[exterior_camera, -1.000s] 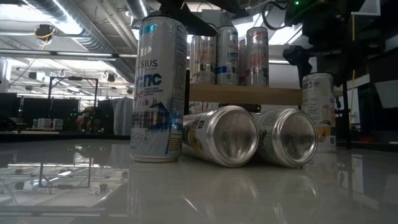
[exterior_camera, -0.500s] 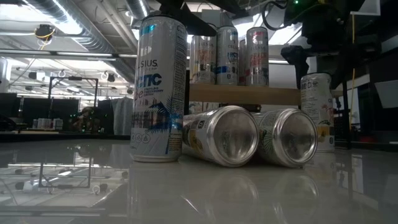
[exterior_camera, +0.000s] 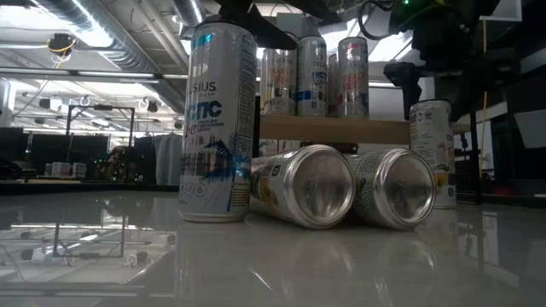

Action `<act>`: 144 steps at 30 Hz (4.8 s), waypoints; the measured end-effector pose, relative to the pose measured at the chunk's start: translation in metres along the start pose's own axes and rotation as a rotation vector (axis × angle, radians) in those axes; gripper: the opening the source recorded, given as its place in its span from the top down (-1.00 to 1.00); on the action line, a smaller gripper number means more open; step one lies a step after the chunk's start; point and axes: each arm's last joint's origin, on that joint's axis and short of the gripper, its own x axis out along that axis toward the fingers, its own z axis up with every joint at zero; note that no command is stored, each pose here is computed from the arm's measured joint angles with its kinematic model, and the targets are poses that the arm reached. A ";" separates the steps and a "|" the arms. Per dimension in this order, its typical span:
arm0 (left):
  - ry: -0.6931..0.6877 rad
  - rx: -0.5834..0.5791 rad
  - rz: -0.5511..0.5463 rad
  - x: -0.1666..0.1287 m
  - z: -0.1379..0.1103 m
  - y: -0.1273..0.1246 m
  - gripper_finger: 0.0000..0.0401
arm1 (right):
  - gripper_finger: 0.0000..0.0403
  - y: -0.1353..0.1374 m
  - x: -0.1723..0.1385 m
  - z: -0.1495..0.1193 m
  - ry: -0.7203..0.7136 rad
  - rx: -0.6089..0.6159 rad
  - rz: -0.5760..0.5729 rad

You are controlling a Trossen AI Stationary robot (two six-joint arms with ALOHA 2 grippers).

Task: Place canned beverage on shelf
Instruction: Put the orange soda can on the shelf

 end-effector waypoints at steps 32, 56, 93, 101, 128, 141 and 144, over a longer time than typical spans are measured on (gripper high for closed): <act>0.000 0.000 0.000 0.000 0.000 0.000 -0.53 | -0.37 0.001 0.000 0.000 0.002 0.054 0.006; -0.001 0.000 0.002 0.001 0.000 0.001 -0.53 | -0.25 -0.001 -0.001 0.000 0.017 0.599 -0.027; -0.004 -0.007 0.026 0.007 0.003 0.007 -0.52 | -0.27 -0.009 -0.142 0.029 -0.054 0.578 -0.277; -0.004 -0.007 0.026 0.007 0.003 0.007 -0.52 | -0.27 -0.020 -0.149 0.035 0.006 0.586 -0.294; 0.010 0.008 0.037 0.008 0.002 0.009 -0.53 | -0.27 -0.083 -0.146 -0.013 0.054 0.691 -0.293; 0.007 0.004 0.053 0.012 0.003 0.013 -0.53 | -0.27 -0.109 -0.136 -0.034 0.049 0.697 -0.305; 0.007 0.004 0.053 0.012 0.003 0.013 -0.53 | -0.27 -0.114 -0.134 -0.035 0.044 0.682 -0.312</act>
